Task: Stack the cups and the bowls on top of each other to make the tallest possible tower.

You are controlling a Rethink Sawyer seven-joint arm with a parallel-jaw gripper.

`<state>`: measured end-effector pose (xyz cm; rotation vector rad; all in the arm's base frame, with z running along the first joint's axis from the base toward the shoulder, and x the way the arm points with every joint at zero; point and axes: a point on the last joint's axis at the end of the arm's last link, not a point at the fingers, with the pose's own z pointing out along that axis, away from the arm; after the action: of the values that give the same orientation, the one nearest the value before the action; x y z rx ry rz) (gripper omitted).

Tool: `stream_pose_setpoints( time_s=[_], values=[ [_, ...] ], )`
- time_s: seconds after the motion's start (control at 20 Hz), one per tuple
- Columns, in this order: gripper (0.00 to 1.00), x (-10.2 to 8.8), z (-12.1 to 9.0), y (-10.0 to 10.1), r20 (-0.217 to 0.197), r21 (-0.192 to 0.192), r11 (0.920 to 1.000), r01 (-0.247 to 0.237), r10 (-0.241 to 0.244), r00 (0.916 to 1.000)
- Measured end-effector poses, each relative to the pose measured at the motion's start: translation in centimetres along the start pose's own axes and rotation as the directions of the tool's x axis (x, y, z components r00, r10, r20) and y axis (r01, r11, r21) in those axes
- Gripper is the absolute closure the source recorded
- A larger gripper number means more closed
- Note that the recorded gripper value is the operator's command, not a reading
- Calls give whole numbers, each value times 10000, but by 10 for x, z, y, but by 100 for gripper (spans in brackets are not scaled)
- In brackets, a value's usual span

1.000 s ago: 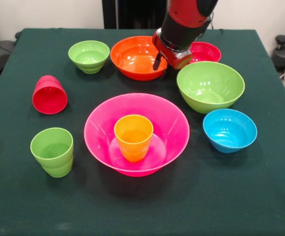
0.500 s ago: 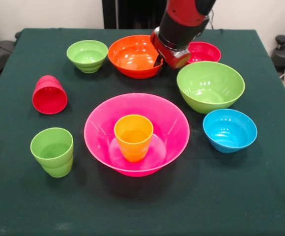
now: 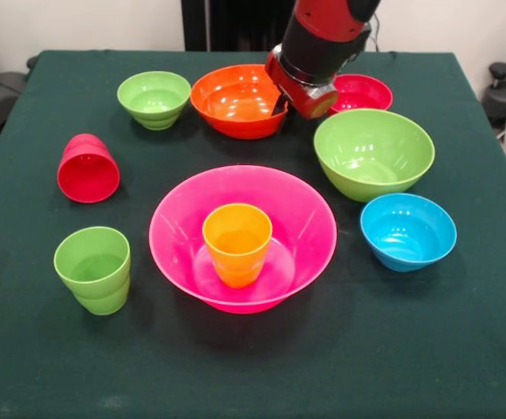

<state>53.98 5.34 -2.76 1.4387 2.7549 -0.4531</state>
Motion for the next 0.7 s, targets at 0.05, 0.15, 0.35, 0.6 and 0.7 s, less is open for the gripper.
stream_pose_setpoints(
  time_s=[0.05, 0.15, 0.35, 0.6, 0.7],
  values=[
    [100, -3, -5, 1, 50, -62, 10000, 20, -20, 10000],
    [100, -8, -15, 2, 145, -197, 9998, 23, -20, 9999],
    [100, -22, -45, 8, 340, -590, 9982, -76, 96, 9994],
    [100, -30, -77, 11, 318, -823, 9964, -212, 239, 9992],
    [100, -32, -90, 10, 223, -825, 9963, -252, 271, 9994]
  ],
)
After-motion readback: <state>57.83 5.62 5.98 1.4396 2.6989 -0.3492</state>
